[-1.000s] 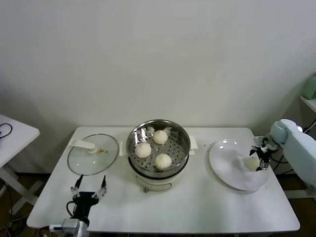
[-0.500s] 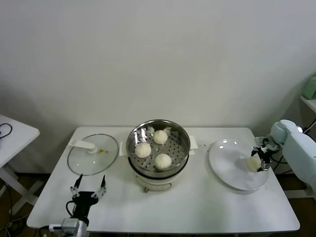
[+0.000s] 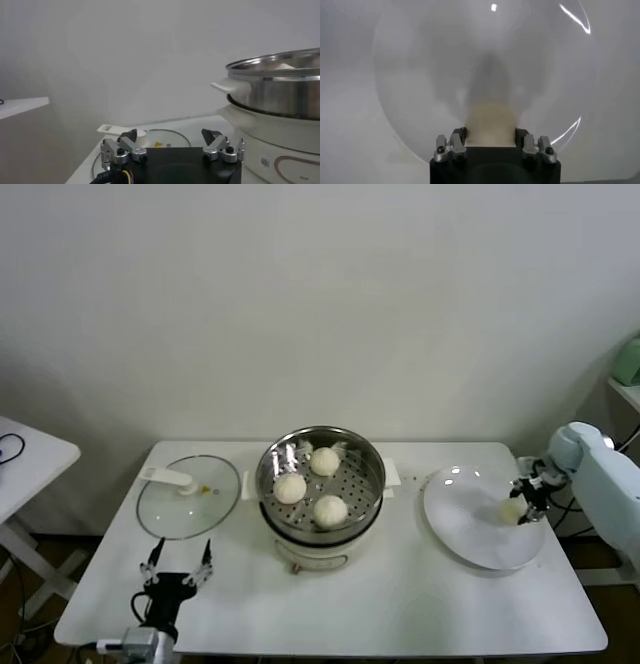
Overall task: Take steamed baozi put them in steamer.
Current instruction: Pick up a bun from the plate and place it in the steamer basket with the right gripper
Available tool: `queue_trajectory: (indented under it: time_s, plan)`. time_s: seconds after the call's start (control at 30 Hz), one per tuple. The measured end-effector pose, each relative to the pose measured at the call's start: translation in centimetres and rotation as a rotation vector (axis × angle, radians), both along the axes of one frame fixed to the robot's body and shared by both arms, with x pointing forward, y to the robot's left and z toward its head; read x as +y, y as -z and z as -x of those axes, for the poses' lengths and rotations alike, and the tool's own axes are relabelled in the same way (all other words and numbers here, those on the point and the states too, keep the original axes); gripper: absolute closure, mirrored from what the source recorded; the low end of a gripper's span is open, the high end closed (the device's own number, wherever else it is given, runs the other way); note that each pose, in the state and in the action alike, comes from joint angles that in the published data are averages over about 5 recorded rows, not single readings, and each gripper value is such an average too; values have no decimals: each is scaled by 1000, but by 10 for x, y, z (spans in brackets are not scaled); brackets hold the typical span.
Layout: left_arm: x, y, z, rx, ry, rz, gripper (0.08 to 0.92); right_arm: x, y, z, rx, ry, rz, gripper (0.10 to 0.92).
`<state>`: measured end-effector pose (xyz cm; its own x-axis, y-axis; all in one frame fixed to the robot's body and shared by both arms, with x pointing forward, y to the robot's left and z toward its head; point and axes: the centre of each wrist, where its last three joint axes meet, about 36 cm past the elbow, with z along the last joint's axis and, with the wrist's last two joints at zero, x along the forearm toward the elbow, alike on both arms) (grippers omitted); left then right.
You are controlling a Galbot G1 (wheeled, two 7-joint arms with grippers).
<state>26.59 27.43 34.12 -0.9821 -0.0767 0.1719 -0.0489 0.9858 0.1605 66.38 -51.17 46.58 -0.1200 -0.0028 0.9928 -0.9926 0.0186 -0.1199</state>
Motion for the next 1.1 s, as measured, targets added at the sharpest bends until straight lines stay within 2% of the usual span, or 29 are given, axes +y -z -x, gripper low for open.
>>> queue_trajectory:
  time_s: [0.23,0.5,0.77,1.1]
  plan:
    - [0,-1,2,-3,1,3,177,3,-22,-6,-23,0,-16,394]
    - [-3,-3,4,-8,11,7,177,28,-71,-17,-80,-11,-92,391]
    - [-7,-7,4,-19,24,10,177,96,-126,-32,-119,-62,-216,386]
    - [-12,-12,6,-31,33,20,177,191,-180,-40,-98,-135,-333,386]
